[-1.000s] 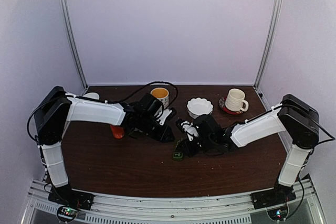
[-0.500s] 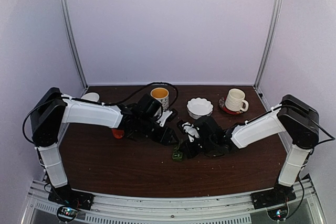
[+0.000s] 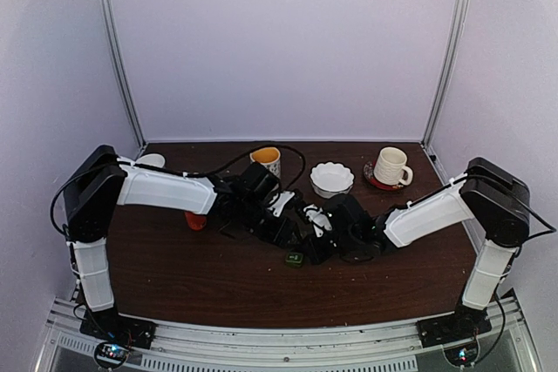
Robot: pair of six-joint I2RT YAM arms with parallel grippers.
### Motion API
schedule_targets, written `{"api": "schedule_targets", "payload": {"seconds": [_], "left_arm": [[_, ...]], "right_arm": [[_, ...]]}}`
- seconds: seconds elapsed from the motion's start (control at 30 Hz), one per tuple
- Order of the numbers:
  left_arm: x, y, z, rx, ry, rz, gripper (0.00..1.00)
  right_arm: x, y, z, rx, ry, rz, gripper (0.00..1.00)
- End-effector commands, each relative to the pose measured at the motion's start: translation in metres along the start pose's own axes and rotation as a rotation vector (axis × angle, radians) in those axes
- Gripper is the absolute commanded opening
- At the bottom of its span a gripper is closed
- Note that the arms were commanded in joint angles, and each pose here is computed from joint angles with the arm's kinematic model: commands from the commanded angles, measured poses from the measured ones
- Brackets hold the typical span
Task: Sort the pills into containers
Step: Open the lid of the pill container in the compartment.
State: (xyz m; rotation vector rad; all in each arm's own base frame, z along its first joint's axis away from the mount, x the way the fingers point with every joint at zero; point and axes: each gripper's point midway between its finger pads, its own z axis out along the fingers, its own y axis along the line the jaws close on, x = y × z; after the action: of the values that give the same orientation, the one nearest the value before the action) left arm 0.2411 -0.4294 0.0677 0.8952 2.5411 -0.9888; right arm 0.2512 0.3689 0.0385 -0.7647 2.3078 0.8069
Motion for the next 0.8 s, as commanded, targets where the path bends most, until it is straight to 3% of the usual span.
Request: {"api": "schedule_targets", "payload": {"seconds": [0.0,0.3,0.77], "left_arm": [[-0.005,0.006,0.004,-0.077,0.003,0.024,0.52],[-0.002,0.032,-0.008,-0.238,0.010,0.020,0.26],[-0.023,0.038,-0.022,-0.216,-0.094,0.000,0.21]], "right_arm": [[0.002,0.002,0.001,-0.014,-0.002,0.005,0.00],[0.003,0.001,0.002,-0.008,0.004,0.003,0.00],[0.009,-0.006,0.005,0.031,0.031,0.002,0.00]]}}
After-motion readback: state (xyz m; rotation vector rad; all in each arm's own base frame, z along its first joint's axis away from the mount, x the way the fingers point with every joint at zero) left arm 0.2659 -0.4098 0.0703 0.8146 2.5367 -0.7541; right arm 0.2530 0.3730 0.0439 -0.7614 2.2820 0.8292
